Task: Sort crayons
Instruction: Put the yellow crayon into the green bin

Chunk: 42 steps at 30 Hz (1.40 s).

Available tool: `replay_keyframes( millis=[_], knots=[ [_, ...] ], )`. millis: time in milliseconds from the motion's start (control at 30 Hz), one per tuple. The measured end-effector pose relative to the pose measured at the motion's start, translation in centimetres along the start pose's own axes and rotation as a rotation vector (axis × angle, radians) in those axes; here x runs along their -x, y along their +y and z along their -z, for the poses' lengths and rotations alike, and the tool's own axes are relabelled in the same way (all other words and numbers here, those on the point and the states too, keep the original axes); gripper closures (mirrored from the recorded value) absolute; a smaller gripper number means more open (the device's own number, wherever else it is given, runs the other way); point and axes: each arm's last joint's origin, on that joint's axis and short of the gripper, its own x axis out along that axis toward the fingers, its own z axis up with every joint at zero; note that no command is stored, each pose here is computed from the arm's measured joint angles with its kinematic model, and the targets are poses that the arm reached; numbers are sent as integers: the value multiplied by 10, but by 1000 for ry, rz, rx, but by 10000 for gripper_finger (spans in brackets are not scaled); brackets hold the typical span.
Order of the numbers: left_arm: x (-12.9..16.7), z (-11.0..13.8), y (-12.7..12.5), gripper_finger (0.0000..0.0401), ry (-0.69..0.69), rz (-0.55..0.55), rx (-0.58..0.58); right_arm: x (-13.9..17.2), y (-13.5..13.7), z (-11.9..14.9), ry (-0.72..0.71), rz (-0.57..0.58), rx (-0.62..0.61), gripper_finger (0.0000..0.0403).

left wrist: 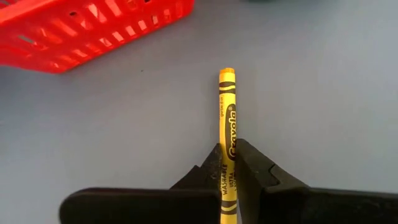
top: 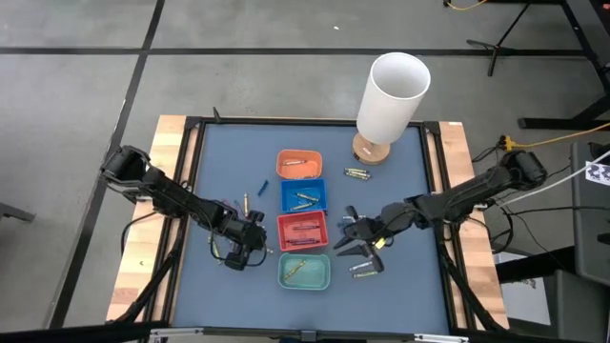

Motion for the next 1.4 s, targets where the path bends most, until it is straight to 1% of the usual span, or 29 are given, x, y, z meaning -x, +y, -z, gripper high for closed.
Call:
replay_keyframes(
  millis=[200,333,500,633,767,900,1033,1233,1400],
  knots=[
    [3,-5,-2,394,-20,3,0,29,3,-11,10,57,31,315],
    [11,-23,-6,394,-67,12,-6,45,3,-14,31,135,32,315],
    [24,-44,-12,394,-41,20,-20,60,2,-11,94,223,34,315],
    [37,-59,-17,394,7,20,-32,67,0,-5,162,288,39,315],
    [51,-77,-21,393,-4,26,-39,69,-2,3,243,365,50,315],
    [63,-96,-24,393,-79,25,-38,72,-5,10,322,451,70,315],
    [70,-112,-24,393,-185,-16,-28,75,-8,15,370,537,92,315],
    [73,-129,-26,393,-367,-11,-9,79,-10,19,416,633,123,315],
    [66,-138,-27,393,-446,3,32,80,-11,21,438,667,136,315]
  ],
)
